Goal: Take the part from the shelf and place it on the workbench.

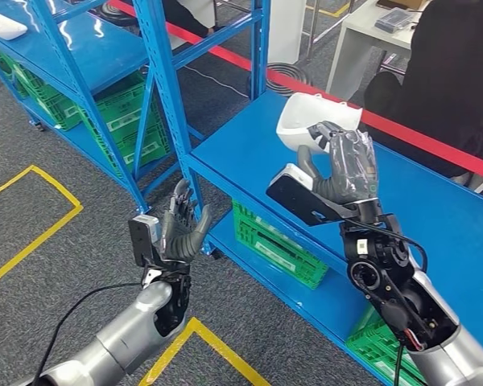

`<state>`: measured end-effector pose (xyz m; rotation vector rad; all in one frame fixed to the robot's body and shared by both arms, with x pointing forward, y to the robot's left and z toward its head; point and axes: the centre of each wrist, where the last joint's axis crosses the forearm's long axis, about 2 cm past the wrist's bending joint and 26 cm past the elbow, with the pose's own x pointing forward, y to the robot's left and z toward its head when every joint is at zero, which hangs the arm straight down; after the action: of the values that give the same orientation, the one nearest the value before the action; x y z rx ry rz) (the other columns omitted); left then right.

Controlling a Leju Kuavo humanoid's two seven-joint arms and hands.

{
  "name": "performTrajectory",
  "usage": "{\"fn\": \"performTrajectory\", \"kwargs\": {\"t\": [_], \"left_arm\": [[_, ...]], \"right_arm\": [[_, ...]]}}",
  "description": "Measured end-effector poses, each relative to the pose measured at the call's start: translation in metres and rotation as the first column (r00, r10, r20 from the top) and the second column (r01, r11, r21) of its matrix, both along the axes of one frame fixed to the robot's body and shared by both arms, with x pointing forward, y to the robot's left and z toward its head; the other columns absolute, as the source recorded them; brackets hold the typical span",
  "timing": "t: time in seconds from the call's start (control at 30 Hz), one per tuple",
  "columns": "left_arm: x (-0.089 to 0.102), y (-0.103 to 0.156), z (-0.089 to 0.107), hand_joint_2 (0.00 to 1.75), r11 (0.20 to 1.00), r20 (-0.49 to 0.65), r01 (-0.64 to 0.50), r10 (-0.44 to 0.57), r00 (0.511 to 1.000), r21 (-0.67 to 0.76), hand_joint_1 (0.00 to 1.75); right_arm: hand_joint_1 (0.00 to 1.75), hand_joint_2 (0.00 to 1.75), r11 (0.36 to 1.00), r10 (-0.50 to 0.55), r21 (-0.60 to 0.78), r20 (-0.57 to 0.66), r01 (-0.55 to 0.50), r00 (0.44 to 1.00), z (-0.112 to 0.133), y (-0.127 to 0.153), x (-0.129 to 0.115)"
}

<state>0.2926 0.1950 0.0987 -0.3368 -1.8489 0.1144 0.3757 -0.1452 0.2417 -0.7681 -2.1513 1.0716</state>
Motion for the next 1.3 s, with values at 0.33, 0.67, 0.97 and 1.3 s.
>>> {"fn": "performTrajectory", "kwargs": {"t": [0.33,0.67,0.97,1.3], "left_arm": [[0.0005,0.001,0.0001,1.75,1.0,0.002,-0.015,0.015,1.0,0.0,0.0],[0.0007,0.0015,0.0002,1.75,0.999,0.008,-0.038,0.038,0.999,0.014,0.0],[0.0009,0.0011,0.0004,1.75,1.0,0.011,-0.027,0.027,1.0,-0.009,0.0],[0.001,0.0012,0.0004,1.75,0.999,0.008,-0.034,0.034,0.999,-0.01,0.0]], "right_arm": [[1.75,1.75,1.0,0.014,0.005,0.006,-0.014,1.0,0.0001,-0.0001,-0.0003],[1.75,1.75,1.0,0.021,0.01,0.011,-0.021,1.0,-0.0002,-0.0003,-0.0004],[1.75,1.75,1.0,0.018,0.013,-0.001,-0.018,1.0,-0.004,-0.0014,-0.0018],[1.75,1.75,1.0,0.014,0.02,-0.005,-0.014,1.0,-0.0058,-0.0039,-0.0022]]}}
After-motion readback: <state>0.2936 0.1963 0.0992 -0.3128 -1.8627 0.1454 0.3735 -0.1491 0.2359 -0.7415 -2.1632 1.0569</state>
